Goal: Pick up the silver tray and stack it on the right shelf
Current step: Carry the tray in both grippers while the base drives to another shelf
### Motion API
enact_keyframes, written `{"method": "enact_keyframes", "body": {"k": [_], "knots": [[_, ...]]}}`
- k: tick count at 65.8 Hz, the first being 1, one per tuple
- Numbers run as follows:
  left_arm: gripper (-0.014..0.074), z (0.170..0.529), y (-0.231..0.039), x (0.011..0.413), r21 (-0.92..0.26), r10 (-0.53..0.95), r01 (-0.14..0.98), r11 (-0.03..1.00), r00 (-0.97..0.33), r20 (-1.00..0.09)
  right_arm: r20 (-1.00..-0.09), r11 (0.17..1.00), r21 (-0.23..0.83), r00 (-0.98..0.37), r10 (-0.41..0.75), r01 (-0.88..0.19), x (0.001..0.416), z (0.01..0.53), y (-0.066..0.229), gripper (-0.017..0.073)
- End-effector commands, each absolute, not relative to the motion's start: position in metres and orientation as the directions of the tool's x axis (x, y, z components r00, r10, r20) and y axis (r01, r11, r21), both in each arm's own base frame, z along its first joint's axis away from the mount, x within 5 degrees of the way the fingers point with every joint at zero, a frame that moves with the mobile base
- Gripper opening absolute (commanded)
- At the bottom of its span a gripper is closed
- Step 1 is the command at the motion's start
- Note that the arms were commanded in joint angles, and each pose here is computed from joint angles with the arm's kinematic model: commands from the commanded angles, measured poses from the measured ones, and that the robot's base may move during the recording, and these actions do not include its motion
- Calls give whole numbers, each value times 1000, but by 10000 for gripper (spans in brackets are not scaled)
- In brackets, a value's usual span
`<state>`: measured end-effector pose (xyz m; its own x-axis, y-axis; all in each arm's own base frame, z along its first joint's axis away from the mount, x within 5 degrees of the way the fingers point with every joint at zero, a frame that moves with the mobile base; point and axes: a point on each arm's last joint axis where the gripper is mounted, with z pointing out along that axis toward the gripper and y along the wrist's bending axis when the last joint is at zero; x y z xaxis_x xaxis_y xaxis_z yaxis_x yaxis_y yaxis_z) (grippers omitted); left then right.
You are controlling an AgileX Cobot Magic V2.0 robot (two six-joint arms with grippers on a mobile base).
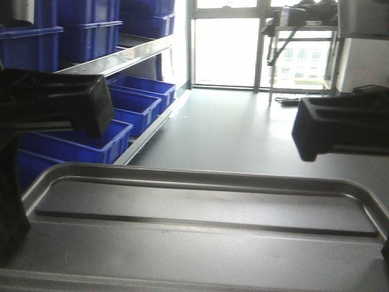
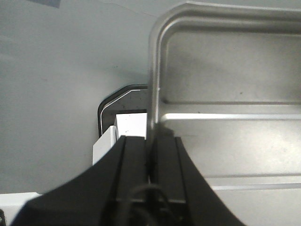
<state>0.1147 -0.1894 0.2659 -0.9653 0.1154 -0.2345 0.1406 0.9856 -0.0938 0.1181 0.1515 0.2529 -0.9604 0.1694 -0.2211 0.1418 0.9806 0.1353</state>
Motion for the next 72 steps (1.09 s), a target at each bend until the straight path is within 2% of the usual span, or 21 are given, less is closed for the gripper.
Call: {"method": "enact_keyframes", "body": {"k": [1, 17, 72], "knots": [[-94, 277, -173, 113, 31, 145, 141, 989, -961, -236, -242, 988, 6, -958, 154, 157, 117, 261, 136, 78], [-94, 276, -164, 108, 127, 141, 120, 985, -975, -173, -228, 986, -32, -961, 155, 166, 115, 261, 132, 78], [-94, 276, -164, 109, 126, 141, 120, 985, -974, -176, -222, 985, -46, -963, 155, 169, 114, 261, 131, 78]]}}
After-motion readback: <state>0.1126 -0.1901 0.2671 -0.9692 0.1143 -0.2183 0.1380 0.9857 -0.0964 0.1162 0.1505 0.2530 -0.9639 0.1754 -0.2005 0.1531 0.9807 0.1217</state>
